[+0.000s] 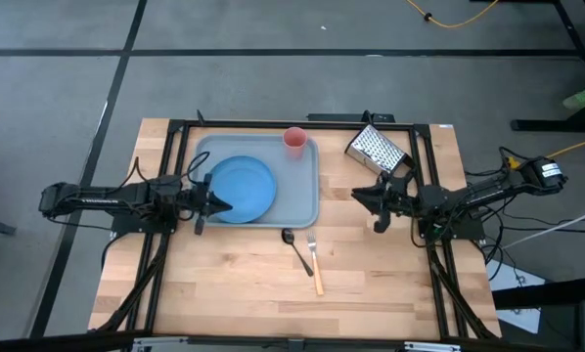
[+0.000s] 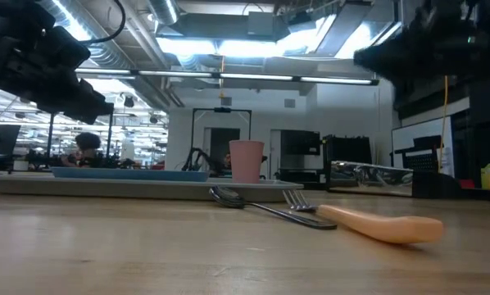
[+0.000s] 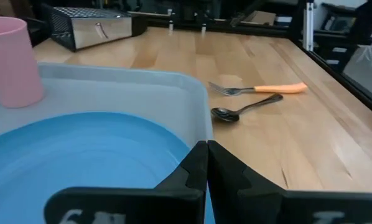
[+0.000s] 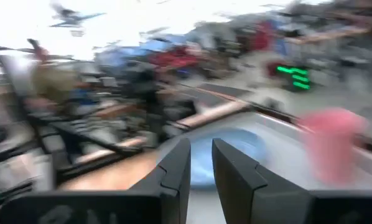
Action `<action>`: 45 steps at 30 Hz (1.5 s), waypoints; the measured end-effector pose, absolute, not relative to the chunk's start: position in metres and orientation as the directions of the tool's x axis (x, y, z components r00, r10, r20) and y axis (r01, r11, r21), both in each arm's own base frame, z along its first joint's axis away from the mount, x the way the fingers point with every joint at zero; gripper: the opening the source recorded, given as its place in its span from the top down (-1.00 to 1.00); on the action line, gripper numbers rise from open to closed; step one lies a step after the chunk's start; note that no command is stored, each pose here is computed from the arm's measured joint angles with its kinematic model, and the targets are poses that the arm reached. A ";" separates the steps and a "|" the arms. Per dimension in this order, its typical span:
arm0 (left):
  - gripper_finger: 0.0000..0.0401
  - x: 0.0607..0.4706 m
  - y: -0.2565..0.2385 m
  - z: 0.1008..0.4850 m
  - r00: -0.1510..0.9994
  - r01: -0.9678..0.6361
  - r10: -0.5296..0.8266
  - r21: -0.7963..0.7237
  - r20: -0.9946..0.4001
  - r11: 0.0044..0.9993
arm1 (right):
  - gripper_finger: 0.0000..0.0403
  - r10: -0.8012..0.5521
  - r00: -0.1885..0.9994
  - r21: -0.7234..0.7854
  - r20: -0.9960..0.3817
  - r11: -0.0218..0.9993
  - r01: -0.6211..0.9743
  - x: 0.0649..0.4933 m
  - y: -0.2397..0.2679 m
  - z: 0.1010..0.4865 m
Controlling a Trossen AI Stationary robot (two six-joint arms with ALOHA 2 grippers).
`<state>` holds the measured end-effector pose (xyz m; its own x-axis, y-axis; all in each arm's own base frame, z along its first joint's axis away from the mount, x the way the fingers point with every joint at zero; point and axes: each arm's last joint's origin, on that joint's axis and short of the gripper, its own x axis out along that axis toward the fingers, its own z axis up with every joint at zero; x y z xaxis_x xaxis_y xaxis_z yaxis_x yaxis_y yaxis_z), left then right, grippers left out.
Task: Pick and place plate/cup/fork/spoon on tray
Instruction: Put the orange fork to the right of the plate on the serving tray
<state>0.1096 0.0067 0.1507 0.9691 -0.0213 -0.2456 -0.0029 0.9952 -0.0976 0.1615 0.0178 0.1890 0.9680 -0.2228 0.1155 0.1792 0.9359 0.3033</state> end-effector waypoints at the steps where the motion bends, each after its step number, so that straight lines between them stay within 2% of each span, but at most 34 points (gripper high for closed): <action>1: 1.00 0.110 0.007 0.151 0.969 -0.006 -0.018 -0.096 -0.246 0.995 | 0.65 -0.173 0.975 0.291 0.141 0.948 0.126 0.163 0.019 0.194; 4: 1.00 0.110 0.007 0.151 0.969 -0.023 0.000 -0.089 -0.247 0.996 | 0.65 -0.026 0.979 0.238 0.201 0.971 -0.023 0.170 0.025 0.214; 7: 1.00 0.110 0.007 0.151 0.969 -0.022 0.000 -0.089 -0.247 0.996 | 0.65 0.091 0.975 0.208 0.203 0.969 -0.134 0.179 0.031 0.233; 11: 1.00 0.110 0.007 0.151 0.969 -0.022 0.000 -0.089 -0.247 0.996 | 0.65 0.124 0.991 0.242 0.056 0.961 -0.134 0.196 0.039 0.247; 14: 1.00 0.110 0.007 0.151 0.969 -0.022 0.000 -0.089 -0.247 0.996 | 0.65 0.113 0.992 0.280 -0.062 0.956 -0.092 0.214 0.047 0.253; 20: 1.00 0.110 0.007 0.151 0.969 -0.022 0.000 -0.088 -0.247 0.996 | 0.65 0.062 0.978 0.314 -0.200 0.950 0.003 0.252 0.063 0.248; 26: 1.00 0.110 0.007 0.151 0.969 -0.023 0.000 -0.088 -0.246 0.996 | 0.65 -0.047 0.944 0.344 -0.326 0.924 0.165 0.285 0.074 0.218; 32: 1.00 0.110 0.007 0.151 0.969 -0.022 0.000 -0.088 -0.246 0.996 | 0.65 -0.069 0.888 0.398 -0.455 0.876 0.272 0.309 0.081 0.196; 38: 1.00 0.110 0.007 0.151 0.970 -0.022 0.000 -0.088 -0.244 0.996 | 0.65 -0.133 0.807 0.312 -0.576 0.877 0.367 0.328 0.085 0.208; 45: 1.00 0.110 0.007 0.151 0.970 -0.022 0.000 -0.088 -0.243 0.996 | 0.65 -0.222 0.701 0.258 -0.678 0.821 0.510 0.337 0.087 0.232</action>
